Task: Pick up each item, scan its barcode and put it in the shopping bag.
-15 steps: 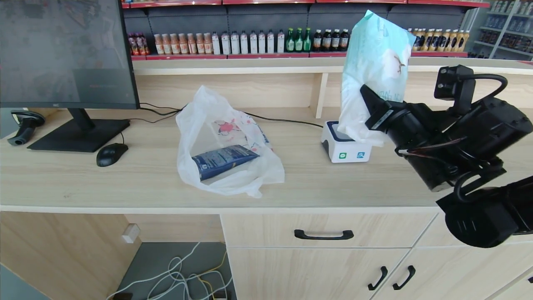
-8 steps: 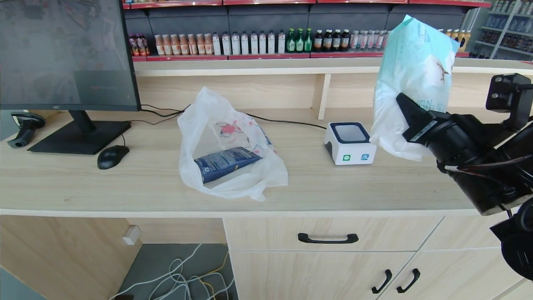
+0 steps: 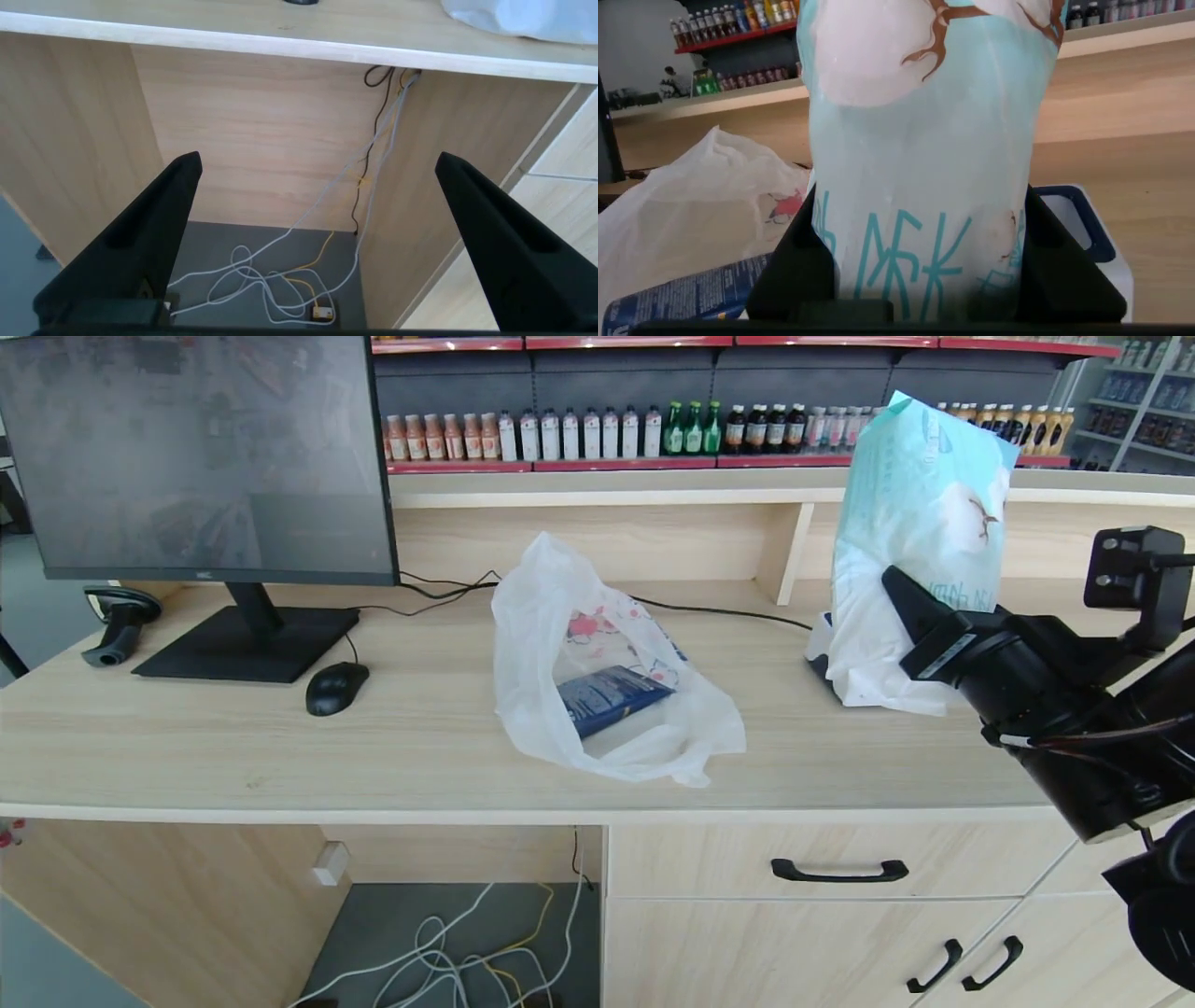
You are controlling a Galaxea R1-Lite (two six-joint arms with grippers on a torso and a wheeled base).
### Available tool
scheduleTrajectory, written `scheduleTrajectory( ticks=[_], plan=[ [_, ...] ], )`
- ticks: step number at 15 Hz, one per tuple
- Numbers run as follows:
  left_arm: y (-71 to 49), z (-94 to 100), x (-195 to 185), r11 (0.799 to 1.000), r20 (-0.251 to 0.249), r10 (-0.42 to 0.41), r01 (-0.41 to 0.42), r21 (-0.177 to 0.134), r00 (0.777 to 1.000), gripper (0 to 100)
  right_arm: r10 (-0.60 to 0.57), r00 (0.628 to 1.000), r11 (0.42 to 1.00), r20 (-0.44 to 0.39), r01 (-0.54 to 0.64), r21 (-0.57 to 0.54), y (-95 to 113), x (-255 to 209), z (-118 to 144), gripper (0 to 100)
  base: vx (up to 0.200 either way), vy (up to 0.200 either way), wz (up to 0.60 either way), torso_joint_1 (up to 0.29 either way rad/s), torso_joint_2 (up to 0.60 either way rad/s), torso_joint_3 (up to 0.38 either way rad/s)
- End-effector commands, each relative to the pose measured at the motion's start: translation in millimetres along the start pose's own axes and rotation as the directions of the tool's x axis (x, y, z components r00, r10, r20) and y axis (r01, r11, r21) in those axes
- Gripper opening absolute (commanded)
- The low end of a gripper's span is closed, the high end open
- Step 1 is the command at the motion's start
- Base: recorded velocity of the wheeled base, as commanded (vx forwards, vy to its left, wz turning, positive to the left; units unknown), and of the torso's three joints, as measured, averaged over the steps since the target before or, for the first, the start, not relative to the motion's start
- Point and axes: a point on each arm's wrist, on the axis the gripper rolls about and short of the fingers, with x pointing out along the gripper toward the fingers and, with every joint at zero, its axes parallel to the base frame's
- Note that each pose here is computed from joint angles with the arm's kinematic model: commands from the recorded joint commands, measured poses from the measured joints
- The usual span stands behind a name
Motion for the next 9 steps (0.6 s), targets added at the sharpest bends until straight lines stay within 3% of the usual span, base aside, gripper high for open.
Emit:
scheduleTrajectory(
  ticks=[1,7,9],
  plan=[
    [0.0,0.1,0,1.000,0.001,0.000,0.000,0.000,1.000,100,0.001,1.000,1.000,0.002,-0.001,-0.001,1,2,-1,0,0.000,0.000,0.00,0.000,0.00,0.000],
    [0.0,0.1,0,1.000,0.001,0.000,0.000,-0.003,1.000,100,0.005,1.000,1.000,0.015,-0.005,0.004,2,7,1,0,0.000,0.000,0.60,0.002,0.00,0.000],
    [0.0,0.1,0,1.000,0.001,0.000,0.000,-0.001,1.000,100,0.007,1.000,1.000,0.014,-0.007,0.014,7,13,-1,0,0.000,0.000,0.00,0.000,0.00,0.000]
  ],
)
